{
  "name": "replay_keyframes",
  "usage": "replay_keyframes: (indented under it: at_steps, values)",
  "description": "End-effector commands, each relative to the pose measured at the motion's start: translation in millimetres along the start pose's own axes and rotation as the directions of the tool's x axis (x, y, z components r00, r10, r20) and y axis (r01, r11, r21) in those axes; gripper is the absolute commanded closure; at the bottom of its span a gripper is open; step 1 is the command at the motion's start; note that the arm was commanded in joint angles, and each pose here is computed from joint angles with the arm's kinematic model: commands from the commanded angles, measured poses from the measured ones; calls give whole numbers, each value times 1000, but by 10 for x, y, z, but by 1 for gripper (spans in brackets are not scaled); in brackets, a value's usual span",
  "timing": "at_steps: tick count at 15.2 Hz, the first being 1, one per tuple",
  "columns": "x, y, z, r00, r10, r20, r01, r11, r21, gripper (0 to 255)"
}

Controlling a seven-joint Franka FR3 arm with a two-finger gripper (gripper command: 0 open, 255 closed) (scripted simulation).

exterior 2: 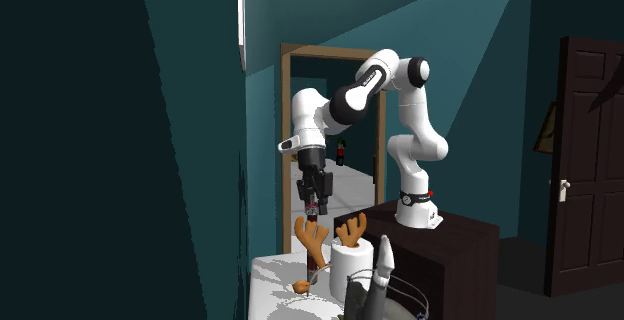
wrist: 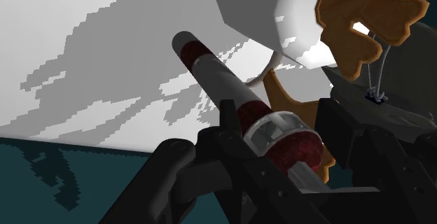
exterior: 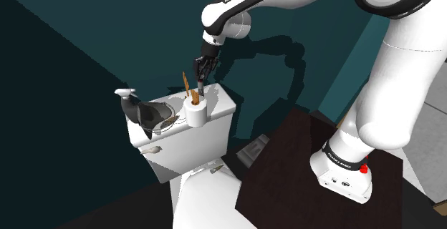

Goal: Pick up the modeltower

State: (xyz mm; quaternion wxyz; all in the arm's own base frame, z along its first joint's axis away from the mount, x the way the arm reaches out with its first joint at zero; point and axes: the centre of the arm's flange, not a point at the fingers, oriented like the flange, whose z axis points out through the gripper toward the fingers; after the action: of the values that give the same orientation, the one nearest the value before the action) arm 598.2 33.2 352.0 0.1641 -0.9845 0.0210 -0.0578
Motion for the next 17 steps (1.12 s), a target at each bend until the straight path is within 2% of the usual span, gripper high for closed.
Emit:
replay_keyframes:
  at_steps: [1, 3, 17]
  values:
    - [-4, 0, 11, 1000, 0, 2, 0, 1000, 0, 255]
    - [-1, -2, 9, 1000, 0, 2, 0, 1000, 0, 255]
    - [78, -242, -686, 1000, 0, 2, 0, 1000, 0, 255]
